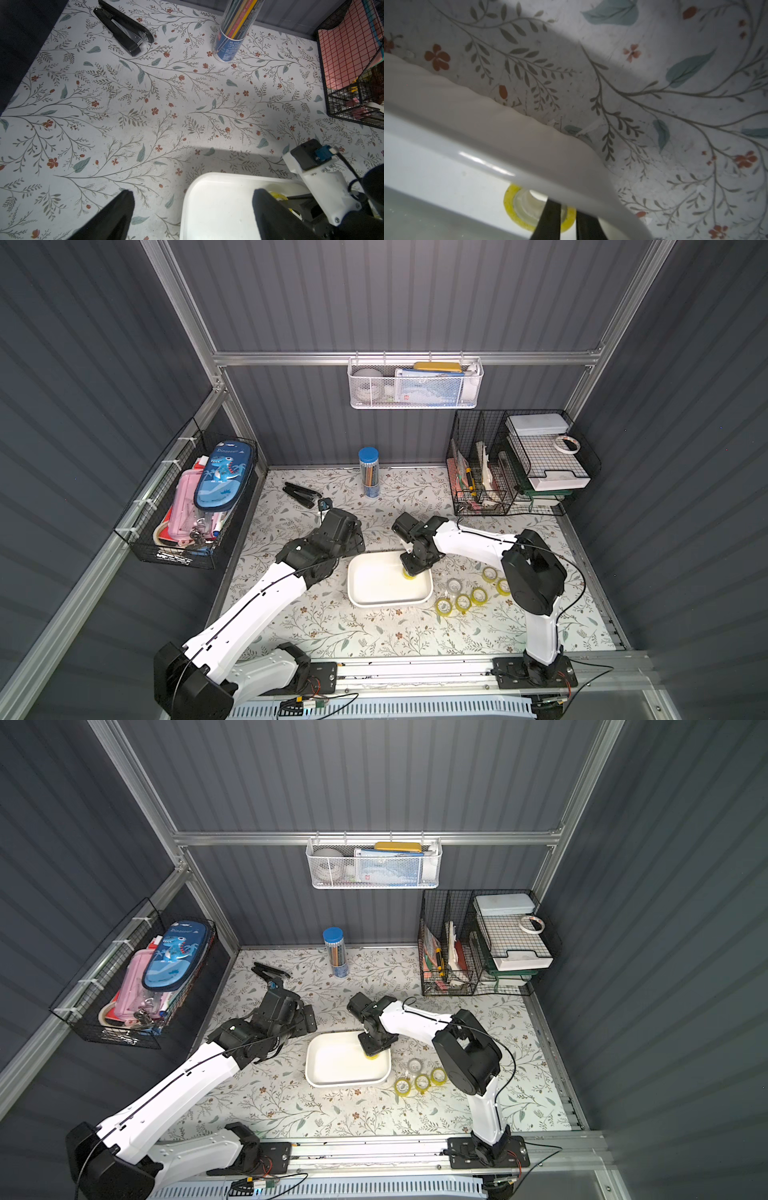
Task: Put the transparent tape into the storage box
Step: Place the tape in the storage box.
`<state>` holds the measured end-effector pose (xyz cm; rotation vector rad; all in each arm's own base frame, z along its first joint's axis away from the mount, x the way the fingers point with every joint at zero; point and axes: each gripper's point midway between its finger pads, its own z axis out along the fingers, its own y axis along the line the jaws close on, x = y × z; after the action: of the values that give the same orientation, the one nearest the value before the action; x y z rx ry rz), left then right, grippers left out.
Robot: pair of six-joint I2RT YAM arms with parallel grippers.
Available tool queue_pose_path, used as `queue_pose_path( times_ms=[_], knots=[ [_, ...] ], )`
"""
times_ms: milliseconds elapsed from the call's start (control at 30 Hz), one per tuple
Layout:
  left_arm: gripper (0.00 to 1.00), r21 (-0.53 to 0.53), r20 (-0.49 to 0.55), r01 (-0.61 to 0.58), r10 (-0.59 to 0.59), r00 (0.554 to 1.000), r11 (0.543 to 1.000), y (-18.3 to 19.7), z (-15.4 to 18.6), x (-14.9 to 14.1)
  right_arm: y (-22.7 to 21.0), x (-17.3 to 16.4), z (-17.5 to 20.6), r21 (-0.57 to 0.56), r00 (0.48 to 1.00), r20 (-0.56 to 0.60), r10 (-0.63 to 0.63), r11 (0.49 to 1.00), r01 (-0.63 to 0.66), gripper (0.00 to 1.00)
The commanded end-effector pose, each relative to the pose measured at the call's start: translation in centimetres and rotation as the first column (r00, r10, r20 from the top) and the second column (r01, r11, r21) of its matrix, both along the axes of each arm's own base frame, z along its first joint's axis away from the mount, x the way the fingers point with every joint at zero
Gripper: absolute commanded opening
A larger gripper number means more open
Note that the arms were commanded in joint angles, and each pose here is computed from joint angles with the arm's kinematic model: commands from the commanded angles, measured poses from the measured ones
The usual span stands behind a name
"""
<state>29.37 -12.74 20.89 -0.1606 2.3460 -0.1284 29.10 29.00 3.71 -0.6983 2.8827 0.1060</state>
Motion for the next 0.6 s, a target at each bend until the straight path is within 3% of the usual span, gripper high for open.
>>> queue_pose_path(
  times_ms=[0, 367, 567],
  knots=[
    [0.94, 0.001, -0.008, -0.002, 0.002, 1.000, 1.000, 0.0, 0.0, -0.2, -0.5, 0.2, -0.9, -0.039, 1.000, 0.014, -0.016, 0.999, 0.016, 0.00],
    [0.95, -0.003, -0.009, 0.012, -0.012, 1.000, 1.000, -0.3, -0.2, -0.1, -0.1, 0.1, -0.2, -0.021, 1.000, 0.007, -0.013, 1.000, 0.013, 0.23],
    [0.96, -0.005, -0.002, 0.012, -0.012, 1.000, 1.000, -0.3, -0.1, -0.1, 0.3, 0.5, 0.7, 0.001, 1.000, 0.023, -0.012, 1.000, 0.012, 0.26]
  ],
)
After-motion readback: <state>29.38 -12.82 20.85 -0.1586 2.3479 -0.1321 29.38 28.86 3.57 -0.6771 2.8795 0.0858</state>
